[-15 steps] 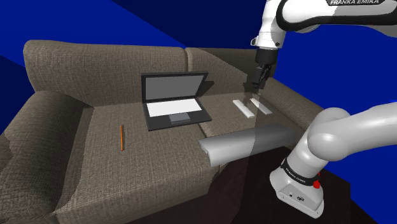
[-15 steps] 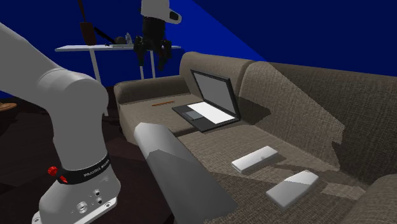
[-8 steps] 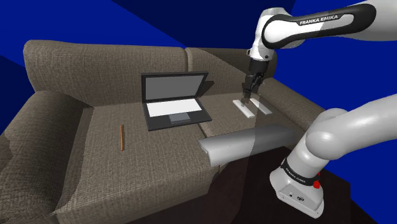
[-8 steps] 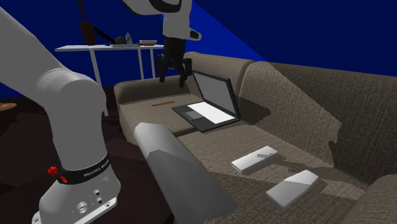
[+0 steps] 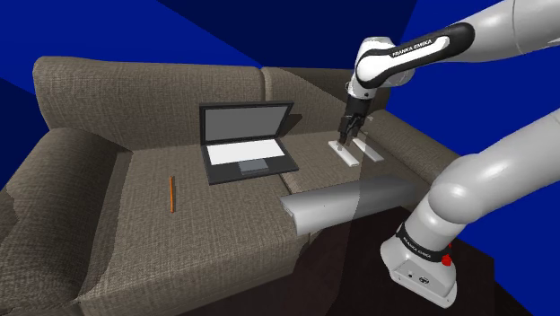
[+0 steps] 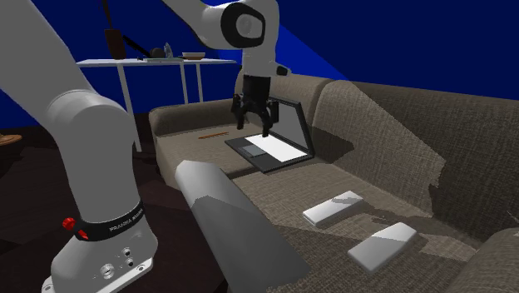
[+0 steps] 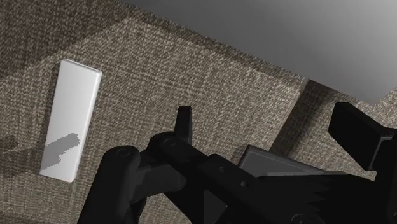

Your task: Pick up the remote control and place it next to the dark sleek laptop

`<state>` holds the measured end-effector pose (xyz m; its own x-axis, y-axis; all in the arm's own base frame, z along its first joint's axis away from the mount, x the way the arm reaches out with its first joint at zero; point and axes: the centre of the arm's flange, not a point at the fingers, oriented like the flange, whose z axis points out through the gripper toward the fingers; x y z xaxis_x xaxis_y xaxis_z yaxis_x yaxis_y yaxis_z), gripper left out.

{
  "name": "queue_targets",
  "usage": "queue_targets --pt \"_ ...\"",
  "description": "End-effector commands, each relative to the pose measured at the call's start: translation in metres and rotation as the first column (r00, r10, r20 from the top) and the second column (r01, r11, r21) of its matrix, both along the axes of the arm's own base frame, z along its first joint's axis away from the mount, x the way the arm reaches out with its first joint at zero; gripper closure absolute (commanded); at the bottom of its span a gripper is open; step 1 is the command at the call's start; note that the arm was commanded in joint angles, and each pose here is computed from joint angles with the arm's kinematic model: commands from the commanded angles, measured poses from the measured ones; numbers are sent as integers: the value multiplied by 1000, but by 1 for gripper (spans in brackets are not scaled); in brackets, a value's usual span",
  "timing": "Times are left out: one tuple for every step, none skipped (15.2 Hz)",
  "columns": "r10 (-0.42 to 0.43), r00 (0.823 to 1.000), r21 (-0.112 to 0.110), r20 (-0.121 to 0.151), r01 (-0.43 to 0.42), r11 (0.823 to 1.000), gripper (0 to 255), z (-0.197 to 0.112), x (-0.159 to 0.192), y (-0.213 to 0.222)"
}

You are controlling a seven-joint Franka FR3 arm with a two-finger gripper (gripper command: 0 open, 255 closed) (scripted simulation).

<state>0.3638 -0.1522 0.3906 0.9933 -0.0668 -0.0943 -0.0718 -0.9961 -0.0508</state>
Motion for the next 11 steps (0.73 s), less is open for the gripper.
queue_targets --pt "-18 1000 -9 10 19 1000 0 -16 5 -21" --pt "-28 1000 -13 14 28 1000 0 -24 9 -30" --pt "-37 999 -16 18 37 999 0 -32 12 -40" --pt "-46 999 -20 22 46 999 0 -40 15 -49" --pt "-55 998 -23 27 56 998 0 -47 18 -59" --pt "-64 997 -27 31 65 998 0 -55 21 -69" --pt "-73 997 -30 35 74 997 0 -62 24 -78" --pt "-82 996 -34 40 83 996 0 -70 27 -88" --pt "-91 995 -37 44 93 995 0 -77 30 -98" --pt "-100 994 -40 49 102 994 0 -85 33 -108" --pt "-109 993 -44 53 111 993 0 -92 36 -117"
